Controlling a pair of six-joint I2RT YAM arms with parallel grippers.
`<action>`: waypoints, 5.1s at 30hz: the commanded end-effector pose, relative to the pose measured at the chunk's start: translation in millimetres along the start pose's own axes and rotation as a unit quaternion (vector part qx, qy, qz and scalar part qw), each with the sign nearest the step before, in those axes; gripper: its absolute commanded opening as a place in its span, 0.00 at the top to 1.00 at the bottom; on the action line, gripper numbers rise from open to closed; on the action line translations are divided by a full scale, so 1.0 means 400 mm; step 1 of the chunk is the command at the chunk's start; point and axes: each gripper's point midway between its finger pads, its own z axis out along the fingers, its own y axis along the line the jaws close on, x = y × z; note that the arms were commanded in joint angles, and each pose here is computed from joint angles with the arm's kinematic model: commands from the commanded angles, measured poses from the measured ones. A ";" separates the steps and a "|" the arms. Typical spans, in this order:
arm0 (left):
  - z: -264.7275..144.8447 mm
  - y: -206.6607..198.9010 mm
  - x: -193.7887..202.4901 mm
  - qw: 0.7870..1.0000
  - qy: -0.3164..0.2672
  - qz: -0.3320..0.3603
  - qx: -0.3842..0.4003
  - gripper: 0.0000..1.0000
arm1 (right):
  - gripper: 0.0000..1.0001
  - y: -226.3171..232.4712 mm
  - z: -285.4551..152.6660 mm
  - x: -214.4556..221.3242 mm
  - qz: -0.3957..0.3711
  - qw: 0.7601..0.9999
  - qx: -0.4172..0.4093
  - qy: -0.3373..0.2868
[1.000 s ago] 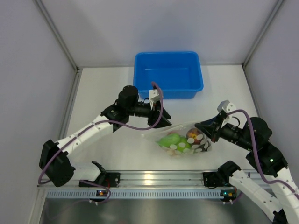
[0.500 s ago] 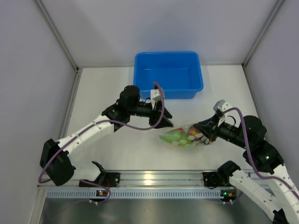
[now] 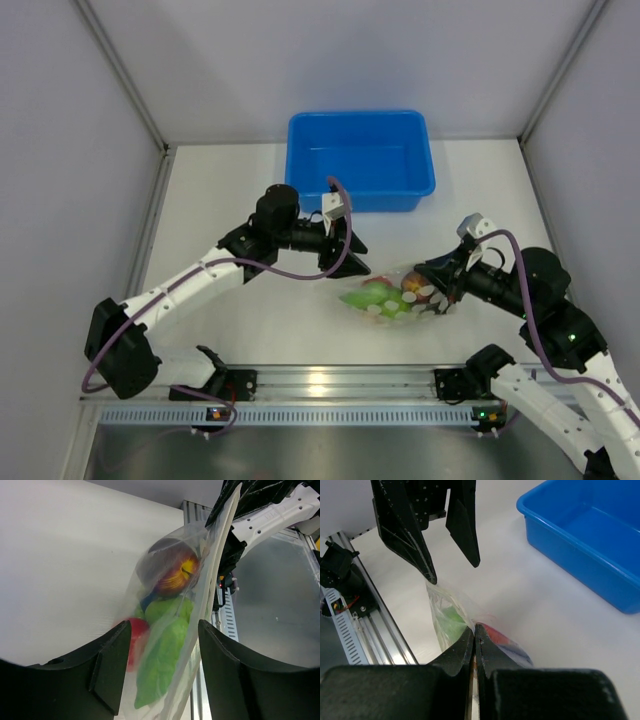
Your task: Open the zip-top bag and remove the fake food
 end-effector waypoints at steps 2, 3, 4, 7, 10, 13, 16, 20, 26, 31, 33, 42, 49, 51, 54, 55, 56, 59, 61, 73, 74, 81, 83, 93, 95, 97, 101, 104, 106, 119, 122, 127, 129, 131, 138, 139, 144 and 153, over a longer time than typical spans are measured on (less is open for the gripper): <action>-0.012 -0.024 -0.033 0.999 -0.024 0.039 0.006 0.33 | 1.00 -0.007 0.006 -0.080 -0.030 0.998 0.007 -0.057; -0.014 -0.023 -0.034 0.999 -0.025 0.039 0.004 0.32 | 1.00 -0.010 0.011 -0.077 -0.029 0.998 0.008 -0.053; -0.015 -0.024 -0.037 0.999 -0.027 0.040 0.003 0.31 | 1.00 -0.014 0.013 -0.074 -0.028 0.998 0.012 -0.051; -0.016 -0.024 -0.042 0.999 -0.028 0.038 0.000 0.31 | 1.00 -0.024 0.018 -0.070 -0.024 0.998 0.020 -0.048; -0.021 -0.028 -0.050 0.999 -0.033 0.041 -0.004 0.31 | 1.00 -0.039 0.022 -0.068 -0.020 0.998 0.036 -0.046; -0.024 -0.028 -0.050 0.998 -0.034 0.044 -0.007 0.32 | 1.00 -0.030 0.025 -0.071 -0.019 0.998 0.025 -0.049; -0.023 -0.009 -0.040 0.998 -0.032 0.039 -0.025 0.33 | 1.00 -0.018 0.022 -0.078 -0.020 0.998 0.014 -0.058; -0.023 0.013 -0.044 0.997 -0.035 0.038 -0.050 0.34 | 1.00 -0.008 0.019 -0.076 -0.026 0.998 0.003 -0.059; -0.023 0.011 -0.056 0.997 -0.041 0.041 -0.047 0.35 | 1.00 -0.008 0.020 -0.066 -0.029 0.998 0.001 -0.055; -0.026 -0.007 -0.058 0.997 -0.044 0.046 -0.032 0.36 | 1.00 -0.015 0.024 -0.061 -0.027 0.998 0.007 -0.050; -0.028 0.000 -0.057 0.997 -0.045 0.045 -0.041 0.36 | 1.00 -0.013 0.023 -0.062 -0.027 0.998 0.006 -0.052; -0.034 0.022 -0.084 0.995 -0.061 0.037 -0.065 0.39 | 1.00 -0.008 0.024 -0.057 -0.030 0.998 0.000 -0.051; -0.036 0.017 -0.082 0.996 -0.061 0.039 -0.056 0.41 | 1.00 -0.007 0.021 -0.057 -0.030 0.998 0.000 -0.051; -0.035 0.019 -0.073 0.996 -0.057 0.036 -0.054 0.41 | 1.00 -0.007 0.021 -0.058 -0.029 0.998 0.000 -0.052; -0.031 0.031 -0.058 0.997 -0.052 0.031 -0.058 0.42 | 1.00 -0.006 0.021 -0.061 -0.030 0.998 -0.002 -0.054; -0.026 0.037 -0.048 0.997 -0.048 0.026 -0.057 0.42 | 1.00 0.000 0.021 -0.063 -0.031 0.998 -0.008 -0.056; -0.026 0.039 -0.046 0.997 -0.047 0.024 -0.057 0.42 | 1.00 0.000 0.021 -0.062 -0.029 0.998 -0.008 -0.056; -0.019 0.037 -0.038 0.998 -0.043 0.021 -0.045 0.42 | 1.00 0.001 0.023 -0.060 -0.028 0.998 -0.010 -0.056; -0.017 0.035 -0.034 0.998 -0.042 0.018 -0.040 0.43 | 1.00 -0.001 0.023 -0.062 -0.028 0.998 -0.007 -0.058; 0.001 0.046 0.029 1.000 -0.017 -0.007 -0.024 0.52 | 1.00 0.002 0.023 -0.077 -0.024 0.997 -0.010 -0.073; 0.001 0.051 0.030 0.999 -0.017 -0.007 -0.028 0.57 | 1.00 0.002 0.023 -0.078 -0.025 0.997 -0.009 -0.074; -0.025 0.085 -0.004 0.994 -0.043 -0.017 -0.101 1.00 | 1.00 -0.055 0.050 -0.059 0.003 0.997 0.046 -0.059; -0.035 0.092 -0.003 0.991 -0.049 -0.031 -0.123 1.00 | 1.00 -0.062 0.058 -0.057 0.011 0.997 0.051 -0.055; -0.124 0.071 -0.048 0.964 -0.090 -0.115 -0.221 1.00 | 0.66 -0.085 0.117 -0.086 0.125 0.988 0.073 -0.053; -0.144 0.080 -0.054 0.956 -0.092 -0.126 -0.249 1.00 | 0.54 -0.067 0.134 -0.097 0.185 0.979 0.056 -0.060; -0.177 0.091 -0.056 0.941 -0.085 -0.148 -0.293 1.00 | 0.48 -0.062 0.160 -0.089 0.225 0.972 0.048 -0.049; -0.262 0.149 -0.051 0.880 -0.098 -0.205 -0.416 1.00 | 0.43 -0.062 0.195 -0.087 0.314 0.947 0.050 -0.047; -0.307 0.169 -0.042 0.841 -0.136 -0.244 -0.464 1.00 | 0.45 -0.050 0.227 -0.087 0.341 0.939 0.033 -0.038; -0.322 0.181 -0.015 0.820 -0.149 -0.268 -0.484 1.00 | 0.47 -0.031 0.257 -0.073 0.350 0.936 0.021 -0.026; -0.295 0.157 0.011 0.744 -0.290 -0.315 -0.513 1.00 | 0.51 0.079 0.418 -0.040 0.375 0.927 0.022 0.007; -0.269 0.154 0.010 0.741 -0.300 -0.324 -0.506 1.00 | 0.52 0.085 0.442 -0.001 0.385 0.921 0.045 0.038; -0.264 0.156 0.002 0.729 -0.319 -0.324 -0.512 1.00 | 0.53 0.060 0.461 0.097 0.413 0.902 0.106 0.068; -0.266 0.152 0.007 0.717 -0.331 -0.324 -0.520 1.00 | 0.52 0.054 0.455 0.137 0.426 0.893 0.131 0.070; -0.258 0.143 0.020 0.714 -0.341 -0.325 -0.518 1.00 | 0.51 0.049 0.451 0.161 0.433 0.886 0.152 0.067; -0.228 0.135 0.060 0.706 -0.345 -0.326 -0.525 1.00 | 0.45 0.061 0.447 0.251 0.451 0.869 0.177 0.100; -0.223 0.136 0.064 0.705 -0.344 -0.328 -0.526 1.00 | 0.45 0.062 0.448 0.263 0.453 0.867 0.179 0.106; -0.201 0.137 0.088 0.703 -0.339 -0.332 -0.530 1.00 | 0.41 0.082 0.472 0.318 0.471 0.855 0.172 0.133; -0.200 0.127 0.098 0.700 -0.343 -0.326 -0.536 1.00 | 0.33 0.099 0.483 0.403 0.474 0.842 0.178 0.186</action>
